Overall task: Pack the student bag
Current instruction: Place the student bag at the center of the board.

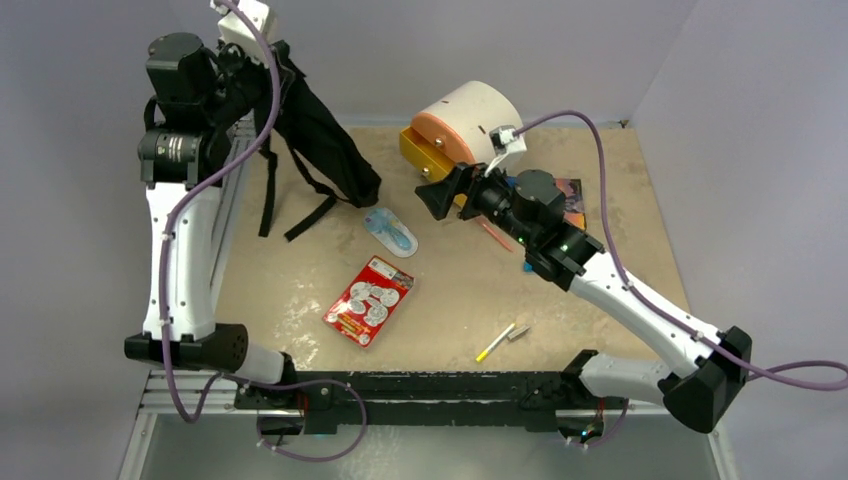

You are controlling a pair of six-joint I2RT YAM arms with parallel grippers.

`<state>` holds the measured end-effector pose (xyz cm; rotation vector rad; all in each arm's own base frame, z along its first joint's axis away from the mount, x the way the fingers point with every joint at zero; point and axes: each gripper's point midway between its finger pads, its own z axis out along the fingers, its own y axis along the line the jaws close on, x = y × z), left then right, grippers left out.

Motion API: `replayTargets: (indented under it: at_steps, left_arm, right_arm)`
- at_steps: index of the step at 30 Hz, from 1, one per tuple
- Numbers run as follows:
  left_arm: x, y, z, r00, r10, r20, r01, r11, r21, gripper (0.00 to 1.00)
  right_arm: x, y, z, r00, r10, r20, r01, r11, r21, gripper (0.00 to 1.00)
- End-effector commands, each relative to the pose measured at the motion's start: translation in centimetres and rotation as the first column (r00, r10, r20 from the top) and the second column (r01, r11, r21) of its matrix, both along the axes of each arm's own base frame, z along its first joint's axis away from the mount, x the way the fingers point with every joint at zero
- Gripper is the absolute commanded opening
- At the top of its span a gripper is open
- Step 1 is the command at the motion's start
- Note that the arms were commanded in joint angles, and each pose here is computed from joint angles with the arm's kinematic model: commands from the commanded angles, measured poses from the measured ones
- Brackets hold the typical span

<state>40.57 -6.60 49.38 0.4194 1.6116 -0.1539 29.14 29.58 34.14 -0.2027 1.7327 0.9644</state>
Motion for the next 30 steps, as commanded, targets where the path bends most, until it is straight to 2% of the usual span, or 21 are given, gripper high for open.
replayTargets:
  at_steps: [1, 6, 8, 10, 12, 16, 17, 19, 22, 24, 26, 28, 30]
  left_arm:
    - [-7.9, -3.4, 7.7, 0.955, -0.192, 0.226, 0.202, 0.979, -0.021, 0.0]
    - [-12.7, -5.0, 6.5, 0.939, -0.284, 0.193, 0.302, 0.951, -0.072, 0.0]
    - [-14.9, -6.5, 5.2, 0.91, -0.376, 0.178, 0.392, 0.917, -0.067, 0.0]
    - [-17.9, -8.5, 4.5, 0.835, -0.522, 0.175, 0.537, 0.842, -0.047, 0.0]
    - [-20.7, -10.3, 4.2, 0.737, -0.653, 0.174, 0.669, 0.741, -0.054, 0.0]
    - [-25.2, -12.7, 3.4, 0.498, -0.855, 0.147, 0.867, 0.486, -0.11, 0.0]
    - [-25.9, -13.0, 3.3, 0.453, -0.88, 0.141, 0.89, 0.44, -0.116, 0.0]
    - [-27.0, -13.4, 3.3, 0.386, -0.913, 0.131, 0.921, 0.372, -0.118, 0.0]
    - [-27.5, -13.9, 3.4, 0.336, -0.934, 0.122, 0.939, 0.322, -0.118, 0.0]
    - [-26.7, -14.1, 2.9, 0.349, -0.931, 0.109, 0.933, 0.333, -0.138, 0.0]
    - [-24.2, -14.2, 1.7, 0.425, -0.902, 0.08, 0.898, 0.409, -0.162, 0.0]
    - [-20.3, -14.0, -0.9, 0.557, -0.831, -0.006, 0.811, 0.545, -0.215, 0.0]
    - [-15.9, -13.1, -5.5, 0.689, -0.71, -0.143, 0.666, 0.699, -0.26, 0.0]
  right_arm:
    - [-0.5, -2.1, 2.9, 0.996, -0.077, 0.053, 0.073, 0.995, 0.065, 0.98]
    - [-1.7, -4.1, 4.6, 0.99, -0.118, 0.073, 0.111, 0.989, 0.096, 0.99]
    - [-2.0, -4.8, 5.3, 0.987, -0.131, 0.088, 0.122, 0.987, 0.1, 0.99]
    - [-2.5, -5.4, 6.0, 0.985, -0.141, 0.102, 0.13, 0.985, 0.111, 0.99]
    - [-2.7, -5.8, 6.4, 0.983, -0.15, 0.11, 0.137, 0.984, 0.118, 0.99]
    - [-3.2, -6.7, 6.8, 0.978, -0.171, 0.119, 0.156, 0.979, 0.129, 0.99]
    - [-3.2, -6.9, 6.7, 0.978, -0.176, 0.115, 0.16, 0.978, 0.131, 0.99]
    - [-3.4, -7.3, 6.6, 0.976, -0.187, 0.109, 0.171, 0.975, 0.14, 0.99]
    - [-3.7, -7.8, 6.0, 0.975, -0.201, 0.092, 0.186, 0.97, 0.154, 0.99]
    - [-3.8, -8.0, 5.7, 0.974, -0.21, 0.082, 0.195, 0.968, 0.16, 0.99]
    - [-3.8, -8.2, 5.3, 0.974, -0.217, 0.071, 0.203, 0.966, 0.161, 0.99]
    - [-3.8, -8.2, 4.8, 0.974, -0.219, 0.059, 0.207, 0.966, 0.155, 0.99]
    - [-3.7, -8.3, 4.2, 0.973, -0.227, 0.046, 0.219, 0.965, 0.144, 0.99]
